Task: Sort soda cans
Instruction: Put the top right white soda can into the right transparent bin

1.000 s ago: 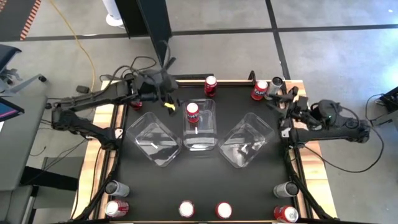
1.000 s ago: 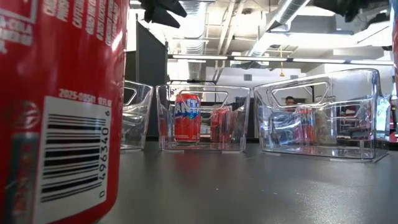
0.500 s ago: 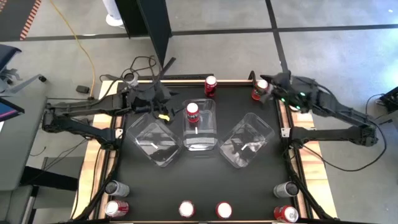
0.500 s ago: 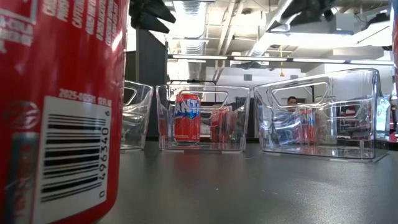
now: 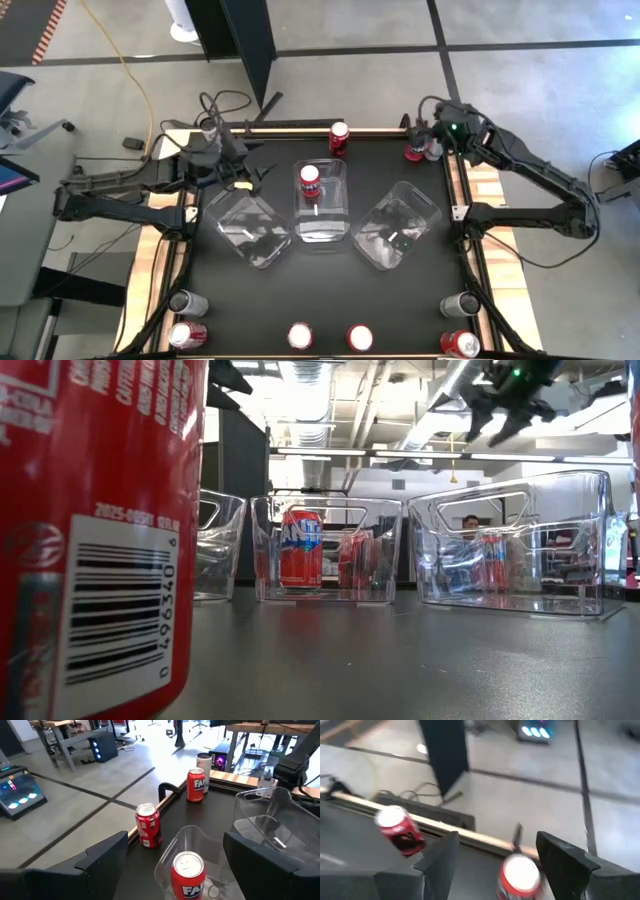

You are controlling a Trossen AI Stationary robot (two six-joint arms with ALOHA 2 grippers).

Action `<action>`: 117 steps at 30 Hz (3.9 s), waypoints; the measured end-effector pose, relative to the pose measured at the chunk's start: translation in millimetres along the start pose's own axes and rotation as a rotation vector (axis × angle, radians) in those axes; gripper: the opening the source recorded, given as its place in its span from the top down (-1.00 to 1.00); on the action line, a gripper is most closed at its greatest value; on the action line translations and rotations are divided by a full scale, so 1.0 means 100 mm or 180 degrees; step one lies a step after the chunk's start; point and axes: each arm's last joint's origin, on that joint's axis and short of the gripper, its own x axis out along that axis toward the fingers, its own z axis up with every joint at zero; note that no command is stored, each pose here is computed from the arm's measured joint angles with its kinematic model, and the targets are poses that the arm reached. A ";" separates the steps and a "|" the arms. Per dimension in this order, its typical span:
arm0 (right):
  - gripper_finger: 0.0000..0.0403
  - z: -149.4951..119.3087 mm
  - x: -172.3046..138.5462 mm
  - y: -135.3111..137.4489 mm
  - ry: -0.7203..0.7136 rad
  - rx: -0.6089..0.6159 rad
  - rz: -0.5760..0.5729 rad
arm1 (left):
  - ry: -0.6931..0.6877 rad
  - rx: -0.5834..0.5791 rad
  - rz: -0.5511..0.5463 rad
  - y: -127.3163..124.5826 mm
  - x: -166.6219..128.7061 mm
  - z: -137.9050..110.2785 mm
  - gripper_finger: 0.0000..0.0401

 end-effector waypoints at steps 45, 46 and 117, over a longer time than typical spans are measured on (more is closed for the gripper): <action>-0.83 -0.35 1.10 -0.23 0.1208 0.1555 -0.1789 | -0.0065 0.0540 -0.0104 0.02 0.08 -0.16 -0.60; -0.83 -0.36 1.12 -0.23 0.1207 0.1576 -0.1811 | -0.0060 0.0545 -0.0136 0.03 0.08 -0.17 -0.60; -0.65 -0.43 1.36 -0.29 0.0682 0.2208 -0.2515 | 0.0221 0.0614 -0.0652 0.13 0.14 -0.30 -0.60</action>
